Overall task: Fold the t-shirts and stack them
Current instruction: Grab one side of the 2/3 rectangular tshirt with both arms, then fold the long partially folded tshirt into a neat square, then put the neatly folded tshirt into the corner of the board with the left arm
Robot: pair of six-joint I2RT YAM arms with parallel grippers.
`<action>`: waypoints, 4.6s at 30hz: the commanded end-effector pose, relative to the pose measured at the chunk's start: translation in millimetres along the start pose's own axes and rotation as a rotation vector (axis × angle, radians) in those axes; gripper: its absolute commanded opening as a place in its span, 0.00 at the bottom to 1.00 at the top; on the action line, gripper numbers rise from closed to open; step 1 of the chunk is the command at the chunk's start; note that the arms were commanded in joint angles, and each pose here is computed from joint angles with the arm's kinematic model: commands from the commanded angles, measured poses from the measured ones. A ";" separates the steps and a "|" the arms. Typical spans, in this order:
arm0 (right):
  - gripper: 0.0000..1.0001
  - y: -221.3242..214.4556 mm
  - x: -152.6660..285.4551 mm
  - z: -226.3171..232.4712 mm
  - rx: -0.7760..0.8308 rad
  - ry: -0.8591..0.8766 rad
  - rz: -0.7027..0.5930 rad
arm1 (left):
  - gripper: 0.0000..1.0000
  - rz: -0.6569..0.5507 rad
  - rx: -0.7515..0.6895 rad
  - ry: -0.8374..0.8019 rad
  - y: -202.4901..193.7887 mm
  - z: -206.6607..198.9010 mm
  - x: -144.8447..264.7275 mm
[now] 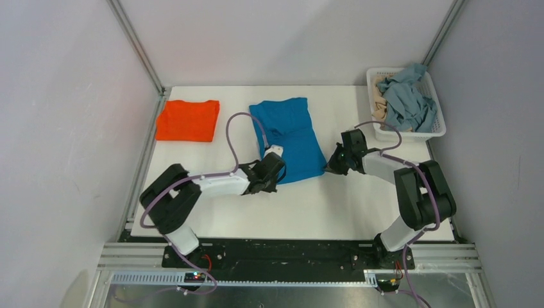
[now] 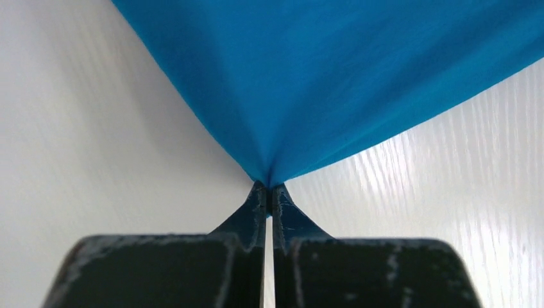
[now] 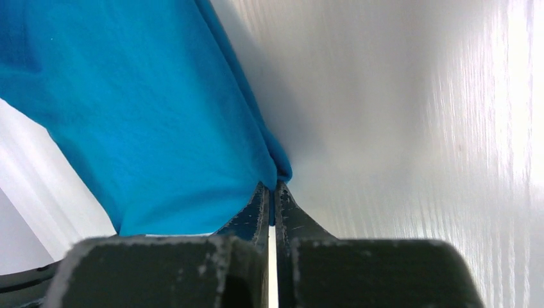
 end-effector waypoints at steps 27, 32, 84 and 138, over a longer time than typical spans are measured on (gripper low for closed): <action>0.00 -113.5 177.9 31.1 0.248 0.169 -0.119 | 0.00 -0.153 0.119 -0.568 -88.9 -9.9 195.8; 0.00 -79.8 190.9 59.7 0.259 0.154 -0.259 | 0.00 -0.244 0.204 -0.507 -58.2 3.8 192.0; 0.15 122.3 -26.3 123.9 0.204 0.116 -0.178 | 0.11 -0.074 0.441 0.165 112.0 104.8 16.9; 0.99 -73.4 98.6 47.6 0.047 0.019 -0.272 | 1.00 -0.073 0.450 -0.045 27.7 97.8 49.8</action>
Point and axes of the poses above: each gripper's point midway between its finger pads, its own x axis back along the fingers, its own z axis along the line the jaws close on, y = z × x, the point moved 9 cm from there along x, back along the fingers, and after that the axes turned 9 degrees about x, right-handed, at the moved point
